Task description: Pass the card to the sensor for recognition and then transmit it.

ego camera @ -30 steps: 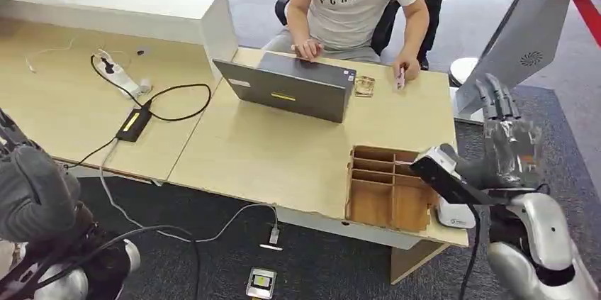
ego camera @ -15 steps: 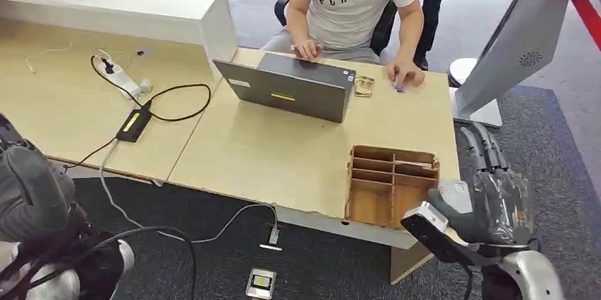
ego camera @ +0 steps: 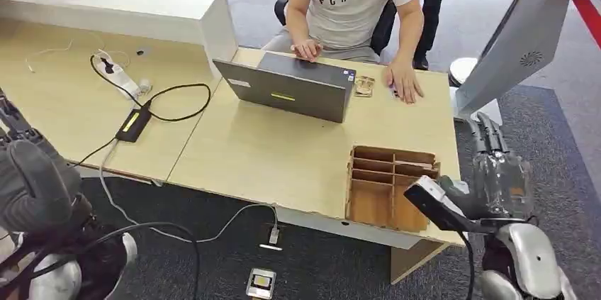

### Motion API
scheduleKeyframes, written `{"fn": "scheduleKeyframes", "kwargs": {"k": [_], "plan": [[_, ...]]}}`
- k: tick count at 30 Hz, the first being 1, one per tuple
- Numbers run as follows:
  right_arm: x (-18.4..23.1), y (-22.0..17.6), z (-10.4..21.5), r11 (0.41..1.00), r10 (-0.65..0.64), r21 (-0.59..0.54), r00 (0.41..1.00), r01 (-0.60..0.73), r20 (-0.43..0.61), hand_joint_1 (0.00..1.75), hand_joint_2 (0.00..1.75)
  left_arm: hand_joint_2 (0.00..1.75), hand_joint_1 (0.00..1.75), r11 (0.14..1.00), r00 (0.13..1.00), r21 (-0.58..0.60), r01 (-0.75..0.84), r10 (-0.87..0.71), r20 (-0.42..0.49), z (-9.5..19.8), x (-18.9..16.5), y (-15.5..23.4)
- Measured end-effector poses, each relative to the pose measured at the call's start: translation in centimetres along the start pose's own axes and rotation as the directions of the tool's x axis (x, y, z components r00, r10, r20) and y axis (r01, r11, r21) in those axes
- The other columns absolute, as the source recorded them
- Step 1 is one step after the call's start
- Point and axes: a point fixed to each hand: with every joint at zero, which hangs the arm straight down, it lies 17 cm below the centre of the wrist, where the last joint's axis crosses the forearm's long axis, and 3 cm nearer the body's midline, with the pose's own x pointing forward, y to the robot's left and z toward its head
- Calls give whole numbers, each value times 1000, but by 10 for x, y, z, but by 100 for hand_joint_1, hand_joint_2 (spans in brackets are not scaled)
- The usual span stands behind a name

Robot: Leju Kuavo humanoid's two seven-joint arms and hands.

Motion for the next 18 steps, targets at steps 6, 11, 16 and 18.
{"fn": "scheduleKeyframes", "kwargs": {"k": [6,11,16,18], "plan": [[-18,27,-12,996,67,60,998,-65,-17,0,175,175,0,1000,1000,11,18,-18,3,0,-1,2],[-18,44,-16,992,73,104,997,-70,-17,0,175,175,0,1000,1000,22,20,-20,-1,0,-2,4],[-15,61,-14,989,50,142,998,-46,-25,0,175,175,0,1000,1000,22,19,-19,-5,0,-4,4],[-14,66,-13,988,32,153,999,-27,-28,0,175,175,0,1000,1000,20,22,-22,-3,0,-4,3]]}}
